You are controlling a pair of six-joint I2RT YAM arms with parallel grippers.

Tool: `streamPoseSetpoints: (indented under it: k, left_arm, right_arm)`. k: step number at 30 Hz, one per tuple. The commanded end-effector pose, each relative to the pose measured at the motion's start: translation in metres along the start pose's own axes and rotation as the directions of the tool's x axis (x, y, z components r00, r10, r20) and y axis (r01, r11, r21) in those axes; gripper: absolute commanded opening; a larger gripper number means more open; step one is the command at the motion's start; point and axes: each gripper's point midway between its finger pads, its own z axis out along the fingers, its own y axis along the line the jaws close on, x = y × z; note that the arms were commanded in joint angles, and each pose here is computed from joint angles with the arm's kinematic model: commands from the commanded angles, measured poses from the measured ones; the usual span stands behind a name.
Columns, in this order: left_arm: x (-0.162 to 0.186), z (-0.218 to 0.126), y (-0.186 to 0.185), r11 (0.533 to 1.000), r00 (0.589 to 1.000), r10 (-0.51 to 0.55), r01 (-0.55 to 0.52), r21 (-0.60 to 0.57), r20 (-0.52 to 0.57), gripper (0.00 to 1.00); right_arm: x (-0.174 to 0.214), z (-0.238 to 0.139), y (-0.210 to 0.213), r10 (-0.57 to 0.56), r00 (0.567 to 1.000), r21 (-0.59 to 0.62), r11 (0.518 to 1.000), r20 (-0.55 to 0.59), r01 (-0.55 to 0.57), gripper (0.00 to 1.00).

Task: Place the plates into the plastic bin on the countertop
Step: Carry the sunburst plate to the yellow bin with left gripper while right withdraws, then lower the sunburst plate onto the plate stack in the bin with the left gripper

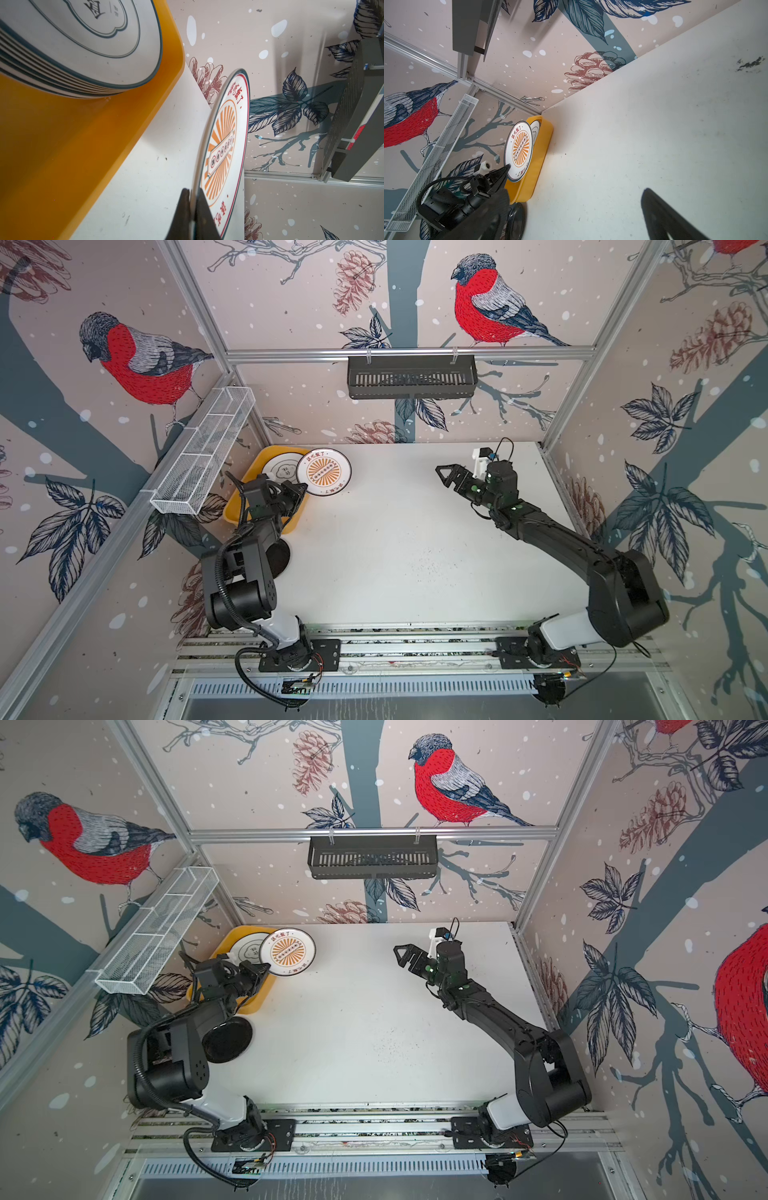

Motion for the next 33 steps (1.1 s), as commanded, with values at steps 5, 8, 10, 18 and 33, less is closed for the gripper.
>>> streamPoseSetpoints:
  k: [5, 8, 10, 18, 33]
  left_arm:
    - [-0.019, -0.006, -0.002, 0.992, 0.998, -0.048, 0.045, 0.115, 0.030, 0.05]
    - [-0.034, -0.011, 0.010, 0.989, 0.993, -0.097, 0.089, 0.120, 0.063, 0.05]
    - [-0.045, -0.014, 0.017, 0.983, 0.988, -0.132, 0.120, 0.138, 0.084, 0.05]
    - [-0.077, -0.022, 0.048, 0.974, 0.965, -0.210, 0.193, 0.115, 0.159, 0.05]
    - [-0.115, -0.016, 0.083, 0.961, 0.929, -0.278, 0.272, 0.060, 0.245, 0.05]
  right_arm:
    - [-0.009, -0.003, 0.007, 0.002, 1.000, -0.024, 1.000, 0.029, -0.001, 1.00]
    - [-0.009, -0.004, 0.006, 0.004, 0.999, -0.020, 1.000, 0.032, -0.003, 1.00]
    - [-0.008, -0.004, 0.004, 0.009, 0.999, -0.017, 1.000, 0.031, -0.009, 1.00]
    - [-0.009, -0.007, 0.000, 0.018, 0.999, -0.004, 1.000, 0.046, -0.017, 1.00]
    - [-0.005, -0.006, -0.009, 0.041, 0.998, 0.013, 0.999, 0.045, -0.042, 1.00]
